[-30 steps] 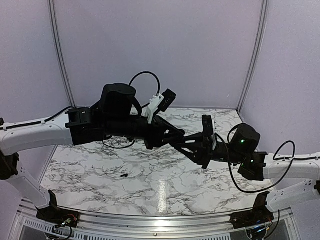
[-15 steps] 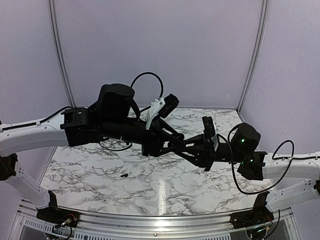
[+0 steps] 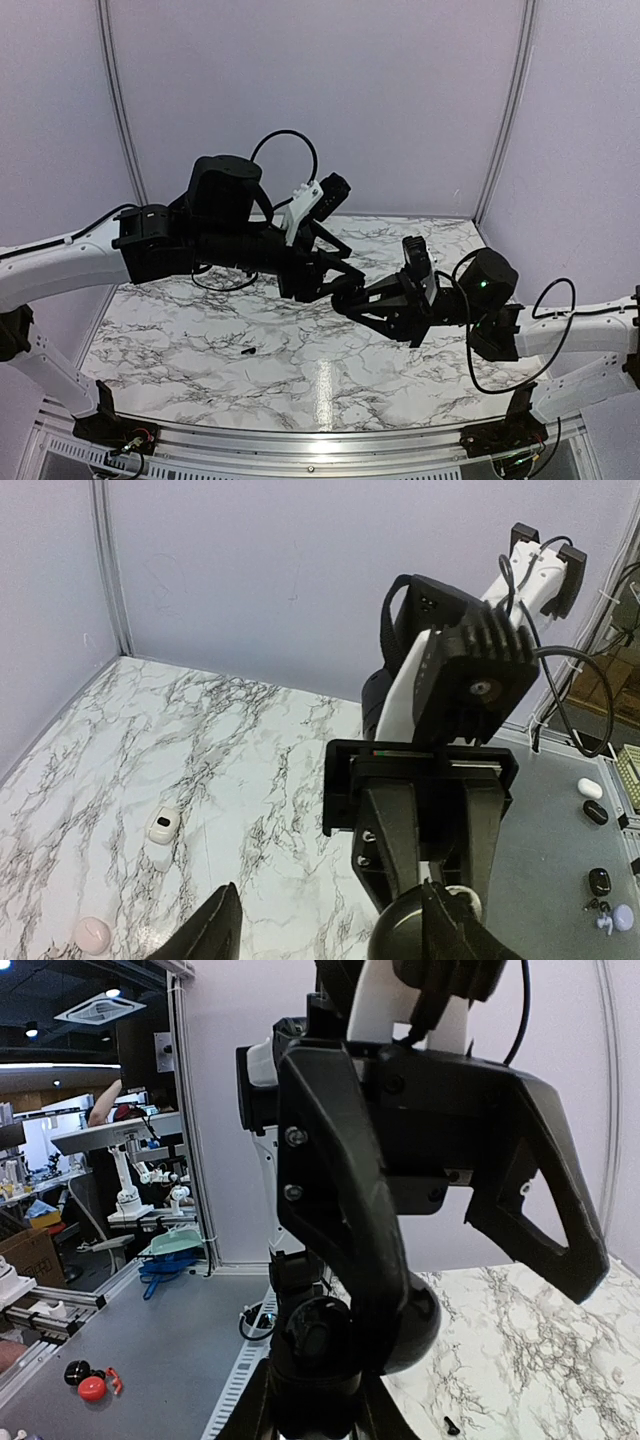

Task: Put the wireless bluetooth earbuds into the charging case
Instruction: Pick up the left earbud from the center of the board.

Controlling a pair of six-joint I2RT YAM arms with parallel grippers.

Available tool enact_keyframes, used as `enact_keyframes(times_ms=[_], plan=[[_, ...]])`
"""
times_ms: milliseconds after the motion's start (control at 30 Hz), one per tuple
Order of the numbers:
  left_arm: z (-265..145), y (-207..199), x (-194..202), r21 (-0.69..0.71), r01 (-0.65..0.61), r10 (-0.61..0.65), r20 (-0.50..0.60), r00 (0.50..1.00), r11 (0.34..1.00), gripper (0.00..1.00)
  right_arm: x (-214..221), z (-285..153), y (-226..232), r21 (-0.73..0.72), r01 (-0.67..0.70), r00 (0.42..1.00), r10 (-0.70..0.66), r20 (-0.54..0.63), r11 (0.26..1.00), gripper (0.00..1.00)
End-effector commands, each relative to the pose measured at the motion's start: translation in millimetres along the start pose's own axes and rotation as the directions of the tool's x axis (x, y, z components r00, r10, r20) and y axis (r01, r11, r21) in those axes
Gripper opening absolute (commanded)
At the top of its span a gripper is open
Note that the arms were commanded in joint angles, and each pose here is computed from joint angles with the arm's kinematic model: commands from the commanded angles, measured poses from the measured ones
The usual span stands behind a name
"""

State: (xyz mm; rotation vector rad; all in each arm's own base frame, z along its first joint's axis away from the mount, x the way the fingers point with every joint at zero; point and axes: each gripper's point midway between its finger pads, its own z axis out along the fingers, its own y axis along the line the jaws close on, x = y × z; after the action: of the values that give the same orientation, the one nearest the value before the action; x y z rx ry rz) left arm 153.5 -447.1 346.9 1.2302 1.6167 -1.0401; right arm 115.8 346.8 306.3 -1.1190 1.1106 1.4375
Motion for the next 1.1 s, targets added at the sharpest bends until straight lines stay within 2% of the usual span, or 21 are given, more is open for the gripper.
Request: enact_keyframes(times_ms=[0,200,400,533,667,800,867,967,1067], plan=[[-10,18,-5,-0.094,-0.017,0.016,-0.005,1.000,0.995,0.62,-29,0,24,-0.101,0.079,0.994,-0.071,0.082,0.992,0.00],[-28,23,-11,-0.137,0.021,-0.016,0.033,0.999,0.990,0.61,-21,3,9,-0.029,0.077,0.997,-0.076,0.029,0.997,0.00],[-44,10,-16,-0.088,0.041,-0.034,0.082,0.996,0.995,0.72,-9,4,-13,0.079,0.097,0.995,-0.095,-0.032,0.992,0.00],[-52,6,-11,-0.075,0.029,-0.023,0.081,0.996,0.997,0.71,-4,3,-23,0.136,0.134,0.990,-0.124,-0.073,0.982,0.00],[-53,2,3,-0.043,0.003,-0.001,0.054,0.999,0.999,0.65,1,1,-34,0.195,0.155,0.984,-0.135,-0.114,0.969,0.00],[-52,-10,18,0.029,-0.076,0.075,0.023,0.997,0.997,0.54,3,-2,-41,0.229,0.209,0.973,-0.178,-0.150,0.951,0.00],[-51,-7,23,0.013,-0.096,0.096,0.007,0.995,0.995,0.48,4,-3,-42,0.235,0.222,0.969,-0.188,-0.159,0.946,0.00],[-49,25,30,-0.109,-0.014,0.013,-0.013,1.000,0.994,0.46,5,-8,-51,0.295,0.218,0.970,-0.174,-0.169,0.930,0.00],[-52,81,59,-0.255,0.200,-0.216,-0.037,0.976,0.946,0.45,8,-17,-61,0.365,0.197,0.975,-0.142,-0.174,0.910,0.00]])
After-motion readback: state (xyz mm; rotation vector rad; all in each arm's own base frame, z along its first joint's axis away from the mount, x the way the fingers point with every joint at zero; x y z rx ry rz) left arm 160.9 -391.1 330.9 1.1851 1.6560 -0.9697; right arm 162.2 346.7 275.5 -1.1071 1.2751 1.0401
